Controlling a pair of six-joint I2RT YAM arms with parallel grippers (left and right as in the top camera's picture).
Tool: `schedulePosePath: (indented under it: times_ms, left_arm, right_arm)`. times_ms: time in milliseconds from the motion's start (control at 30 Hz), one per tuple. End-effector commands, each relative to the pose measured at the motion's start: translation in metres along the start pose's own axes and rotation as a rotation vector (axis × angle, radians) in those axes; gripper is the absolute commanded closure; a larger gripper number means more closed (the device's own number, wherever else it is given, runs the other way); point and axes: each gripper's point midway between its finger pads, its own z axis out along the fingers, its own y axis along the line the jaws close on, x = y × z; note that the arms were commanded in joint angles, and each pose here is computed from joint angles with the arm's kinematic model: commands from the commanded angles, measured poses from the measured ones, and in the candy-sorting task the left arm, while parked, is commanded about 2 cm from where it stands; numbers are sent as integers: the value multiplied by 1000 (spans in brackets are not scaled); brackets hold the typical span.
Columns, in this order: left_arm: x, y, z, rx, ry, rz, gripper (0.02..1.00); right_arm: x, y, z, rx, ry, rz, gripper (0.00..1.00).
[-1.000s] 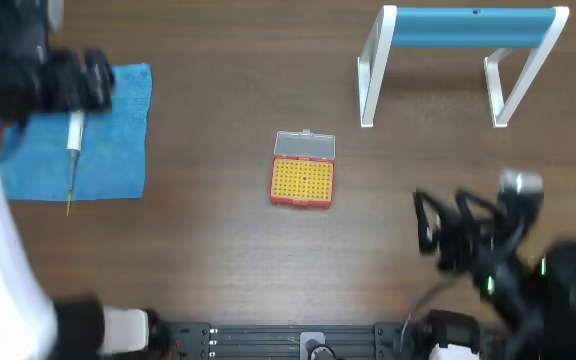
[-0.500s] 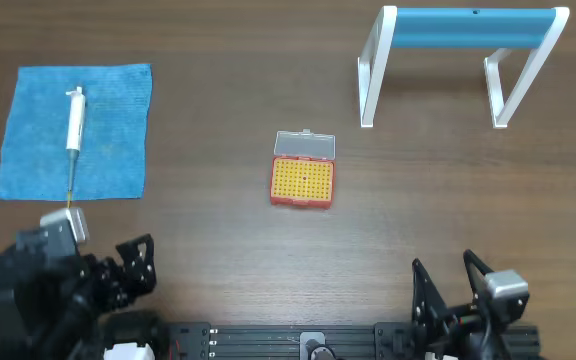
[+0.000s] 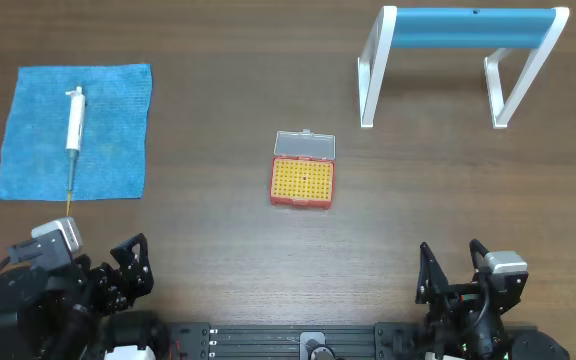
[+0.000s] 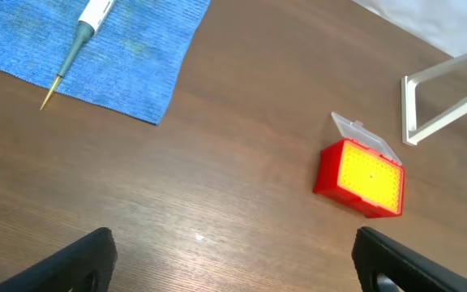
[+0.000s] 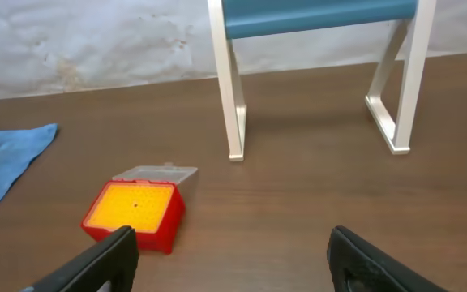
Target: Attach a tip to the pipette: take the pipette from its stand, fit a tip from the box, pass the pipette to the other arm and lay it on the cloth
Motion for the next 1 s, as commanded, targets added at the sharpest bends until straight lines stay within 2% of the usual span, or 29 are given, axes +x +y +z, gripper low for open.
schedulePosePath:
  times_ms: [33,533,600,700,767,900,1000]
  left_arm:
    - [0,4,2,-19,-8,-11,75]
    - [1,4,0,-16,-16,-10,75]
    - [2,12,2,-44,-46,26,75]
    - [-12,8,12,7,-190,39,75]
    - [-34,1,23,70,-372,76,75]
    - [-62,-15,43,164,-634,207,75]
    - [-67,-24,61,211,-756,306,75]
  right_arm:
    - [7,-5,1,26,26,1,246]
    - [36,-6,-1,32,143,41,246]
    - [36,-6,-1,32,143,42,246]
    - [36,-6,-1,32,143,41,246]
    - [36,-6,-1,32,143,42,246]
    - [36,-6,-1,32,143,42,246]
    - [36,-6,-1,32,143,41,248]
